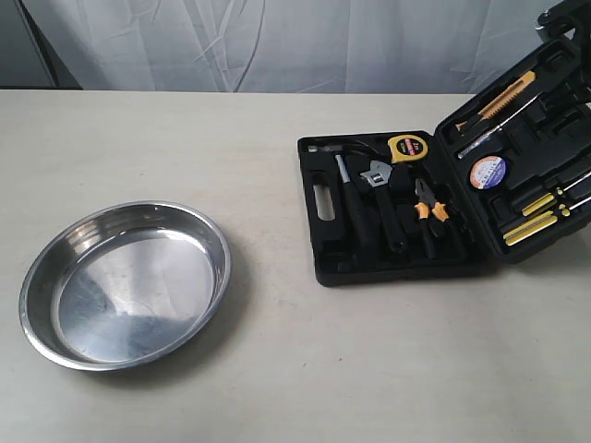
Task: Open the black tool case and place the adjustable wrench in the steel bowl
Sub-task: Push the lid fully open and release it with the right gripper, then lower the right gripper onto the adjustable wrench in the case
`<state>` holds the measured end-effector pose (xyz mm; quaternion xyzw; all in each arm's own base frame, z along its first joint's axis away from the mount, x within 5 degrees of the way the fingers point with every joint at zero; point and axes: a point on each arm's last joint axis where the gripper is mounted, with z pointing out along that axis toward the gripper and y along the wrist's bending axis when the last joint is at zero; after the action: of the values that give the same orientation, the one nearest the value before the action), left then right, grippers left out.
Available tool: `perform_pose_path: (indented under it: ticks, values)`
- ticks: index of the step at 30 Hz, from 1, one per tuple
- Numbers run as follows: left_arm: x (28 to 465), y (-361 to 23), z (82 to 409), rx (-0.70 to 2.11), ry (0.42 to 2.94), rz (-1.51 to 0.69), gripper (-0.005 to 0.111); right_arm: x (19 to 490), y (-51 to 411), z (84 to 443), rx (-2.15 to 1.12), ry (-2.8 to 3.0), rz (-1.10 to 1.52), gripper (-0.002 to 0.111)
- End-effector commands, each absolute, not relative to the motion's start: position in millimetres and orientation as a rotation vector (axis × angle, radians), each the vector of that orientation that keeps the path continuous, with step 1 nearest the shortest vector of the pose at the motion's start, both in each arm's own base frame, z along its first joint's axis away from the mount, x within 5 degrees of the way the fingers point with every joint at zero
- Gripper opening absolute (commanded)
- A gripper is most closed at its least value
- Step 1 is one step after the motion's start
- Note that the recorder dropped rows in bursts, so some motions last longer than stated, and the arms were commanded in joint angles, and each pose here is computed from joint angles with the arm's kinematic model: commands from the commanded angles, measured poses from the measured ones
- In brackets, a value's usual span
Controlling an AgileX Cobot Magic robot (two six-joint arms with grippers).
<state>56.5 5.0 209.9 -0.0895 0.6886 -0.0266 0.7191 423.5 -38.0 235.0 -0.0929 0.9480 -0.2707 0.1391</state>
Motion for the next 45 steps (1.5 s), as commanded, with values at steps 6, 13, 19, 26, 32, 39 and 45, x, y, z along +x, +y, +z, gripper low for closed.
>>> perform_pose_path:
  ticks: [6,13,19,26,32,39,45]
  values:
    - [56,5,209,-0.194,1.521,-0.062,0.0,426,-41,241,-0.242,2.686,-0.802,0.049]
    - [56,5,209,-0.194,1.521,-0.062,0.0,416,-24,240,-0.034,2.797,-0.467,0.047]
    - [56,5,209,-0.194,1.521,-0.062,0.0,412,80,221,-0.283,2.858,0.12,0.041]
    - [56,5,209,-0.194,1.521,-0.062,0.0,403,148,193,-0.539,2.849,0.046,0.041]
    - [56,5,209,-0.194,1.521,-0.062,0.0,408,158,167,-0.519,2.862,0.051,0.041]
    - [56,5,209,-0.194,1.521,-0.062,0.0,412,159,136,-0.525,2.914,0.037,0.041]
    - [56,5,209,-0.194,1.521,-0.062,0.0,413,159,119,-0.532,2.936,0.028,0.028]
